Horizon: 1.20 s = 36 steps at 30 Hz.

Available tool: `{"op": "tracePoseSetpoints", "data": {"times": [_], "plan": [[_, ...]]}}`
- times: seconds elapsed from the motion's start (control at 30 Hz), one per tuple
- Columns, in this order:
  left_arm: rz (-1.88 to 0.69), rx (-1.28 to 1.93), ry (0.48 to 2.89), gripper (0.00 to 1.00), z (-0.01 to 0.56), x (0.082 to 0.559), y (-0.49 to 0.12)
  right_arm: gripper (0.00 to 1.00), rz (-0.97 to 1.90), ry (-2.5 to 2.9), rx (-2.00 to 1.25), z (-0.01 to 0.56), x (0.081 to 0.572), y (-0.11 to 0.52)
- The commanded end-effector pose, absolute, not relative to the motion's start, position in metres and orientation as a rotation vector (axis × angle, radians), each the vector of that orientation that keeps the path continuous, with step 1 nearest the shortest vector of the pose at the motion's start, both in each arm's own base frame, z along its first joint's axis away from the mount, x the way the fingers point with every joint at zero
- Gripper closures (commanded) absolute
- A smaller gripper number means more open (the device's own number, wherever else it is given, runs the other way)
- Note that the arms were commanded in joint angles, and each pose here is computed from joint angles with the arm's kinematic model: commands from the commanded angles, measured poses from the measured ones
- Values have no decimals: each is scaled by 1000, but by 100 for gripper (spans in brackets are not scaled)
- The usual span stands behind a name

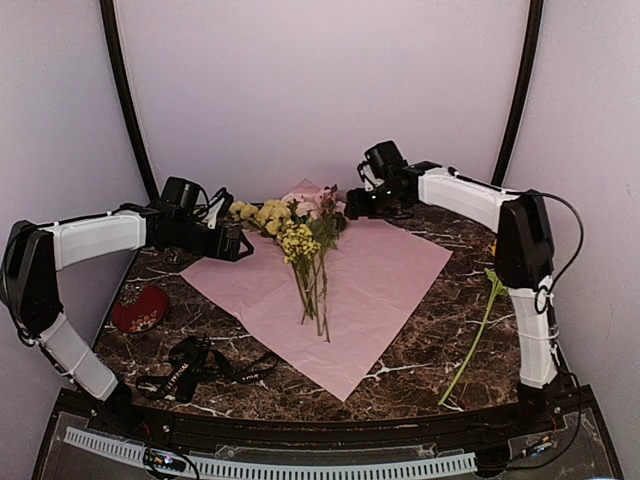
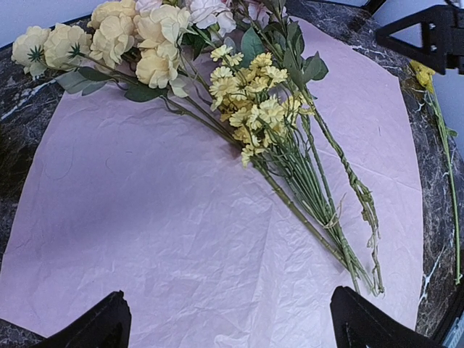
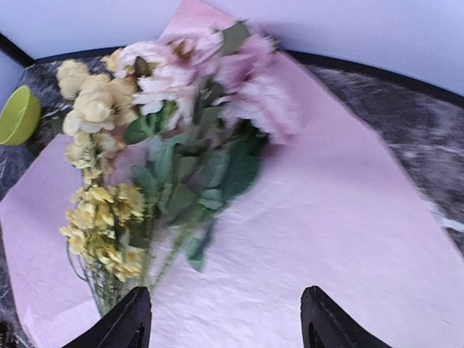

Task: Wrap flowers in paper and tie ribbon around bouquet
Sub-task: Pick up the fake flower from the folded bouquet, then pick up the fake flower from the corner of the board.

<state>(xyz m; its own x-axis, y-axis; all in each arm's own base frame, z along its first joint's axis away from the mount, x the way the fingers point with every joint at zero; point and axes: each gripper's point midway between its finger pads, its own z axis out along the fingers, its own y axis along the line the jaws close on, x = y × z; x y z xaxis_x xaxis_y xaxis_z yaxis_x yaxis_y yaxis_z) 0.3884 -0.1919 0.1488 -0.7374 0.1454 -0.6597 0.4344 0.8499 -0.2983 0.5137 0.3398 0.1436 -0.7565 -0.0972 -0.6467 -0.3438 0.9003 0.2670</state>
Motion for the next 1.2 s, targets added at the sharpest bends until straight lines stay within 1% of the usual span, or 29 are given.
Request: {"op": "tracePoseSetpoints", "data": {"times": [0.0, 0.1, 0.23, 0.4, 0.53, 0.6, 0.67, 0.73, 0.77, 0.8, 0.9, 0.97, 1.03, 1.07, 1.17], "plan": [[-589, 429, 2367, 1, 158, 390, -192, 26, -42, 2441, -59, 177, 492, 193], [-570, 427, 2363, 1, 159, 391, -189, 21, -167, 2516, 153, 155, 463, 107], [-569, 428, 2358, 1, 160, 390, -189, 15, -233, 2592, 364, 119, 419, 31], [-578, 426, 2366, 1, 158, 390, -190, 16, -234, 2643, 510, 80, 388, -14], [-577, 426, 2365, 1, 158, 390, -190, 21, -230, 2719, 553, 41, 365, -22], [-576, 425, 2366, 1, 158, 390, -190, 26, -249, 2757, 564, 25, 357, -23], [-574, 428, 2365, 1, 158, 390, -190, 34, -245, 2777, 568, 14, 352, -23], [-577, 426, 2365, 1, 159, 390, -190, 47, -231, 2775, 572, 9, 350, -23], [-578, 428, 2365, 1, 159, 390, -190, 56, -226, 2770, 577, 7, 350, -24], [-577, 431, 2364, 1, 160, 390, -190, 60, -219, 2764, 584, 5, 350, -26], [-553, 432, 2357, 1, 161, 391, -188, 78, -194, 2769, 590, 3, 351, -28], [-554, 428, 2357, 1, 159, 391, -187, 90, -224, 2763, 568, 9, 353, -31], [-569, 425, 2368, 1, 157, 391, -189, 99, -271, 2741, 552, 20, 356, -37], [-578, 426, 2373, 1, 157, 390, -190, 100, -298, 2726, 539, 29, 357, -41], [-576, 424, 2365, 1, 160, 390, -189, 100, -352, 2648, 512, 64, 361, -50]]}}
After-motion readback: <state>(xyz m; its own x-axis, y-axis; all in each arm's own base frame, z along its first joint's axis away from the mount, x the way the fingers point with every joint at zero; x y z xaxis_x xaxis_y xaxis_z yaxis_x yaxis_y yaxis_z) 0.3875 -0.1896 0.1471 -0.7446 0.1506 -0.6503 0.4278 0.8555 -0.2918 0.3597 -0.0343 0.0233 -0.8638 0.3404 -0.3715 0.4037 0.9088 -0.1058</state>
